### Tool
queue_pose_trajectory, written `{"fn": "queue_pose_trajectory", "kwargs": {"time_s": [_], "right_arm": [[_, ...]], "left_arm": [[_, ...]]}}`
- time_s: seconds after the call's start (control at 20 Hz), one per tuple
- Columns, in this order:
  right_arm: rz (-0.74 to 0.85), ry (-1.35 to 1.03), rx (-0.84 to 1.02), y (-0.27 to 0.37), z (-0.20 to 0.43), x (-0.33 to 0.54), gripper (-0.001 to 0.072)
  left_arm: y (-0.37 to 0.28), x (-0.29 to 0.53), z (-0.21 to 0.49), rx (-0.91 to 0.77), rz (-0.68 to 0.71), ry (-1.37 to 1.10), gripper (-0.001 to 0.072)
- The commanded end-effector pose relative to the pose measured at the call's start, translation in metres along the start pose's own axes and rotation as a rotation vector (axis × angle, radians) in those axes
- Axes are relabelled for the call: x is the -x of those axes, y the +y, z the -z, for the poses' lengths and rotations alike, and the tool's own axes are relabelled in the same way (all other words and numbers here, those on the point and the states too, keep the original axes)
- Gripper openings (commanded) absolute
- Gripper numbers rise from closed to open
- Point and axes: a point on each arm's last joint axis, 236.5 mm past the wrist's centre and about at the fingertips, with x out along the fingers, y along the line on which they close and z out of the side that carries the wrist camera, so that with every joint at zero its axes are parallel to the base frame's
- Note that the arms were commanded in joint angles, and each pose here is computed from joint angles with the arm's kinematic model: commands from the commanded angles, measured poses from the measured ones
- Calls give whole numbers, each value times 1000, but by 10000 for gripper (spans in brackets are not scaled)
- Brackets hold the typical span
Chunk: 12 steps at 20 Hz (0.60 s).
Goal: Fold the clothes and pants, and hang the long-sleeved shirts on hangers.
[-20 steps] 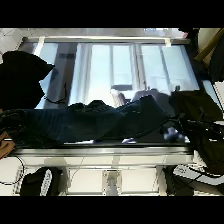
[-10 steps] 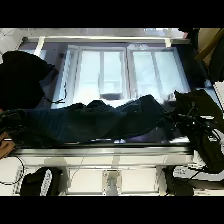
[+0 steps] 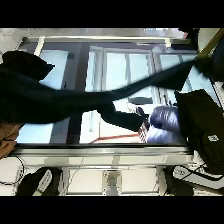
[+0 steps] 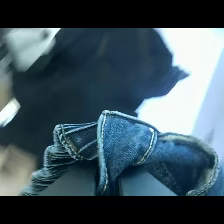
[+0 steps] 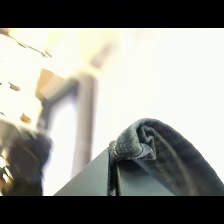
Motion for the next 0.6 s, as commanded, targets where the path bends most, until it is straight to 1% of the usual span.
{"fn": "queue_pose_trajectory", "kwargs": {"time_s": [0.0,0.1,0.15,0.2,0.25,0.35,0.4,0.5,0.55], "right_arm": [[-154,-183,104,113,-109,26,24],[-219,-264,174,161,-148,44,24],[-238,-287,195,174,-157,52,24],[-237,-277,193,174,-154,57,24],[-219,-221,190,166,-140,55,24],[-162,-52,263,140,-89,45,25],[-101,31,291,121,-64,41,25],[79,192,330,71,-17,48,25],[133,250,346,54,1,54,25]], "left_arm": [[-61,-43,-111,135,218,-157,30],[-69,-26,-185,163,269,-304,30],[-68,-11,-208,161,275,-348,30],[-62,0,-217,154,262,-364,30],[-54,4,-210,153,244,-332,30],[-31,-11,-148,150,179,-107,29],[-16,-20,-112,176,139,-4,29],[15,-29,-45,210,61,133,30],[28,-27,-12,229,27,192,30]]}}
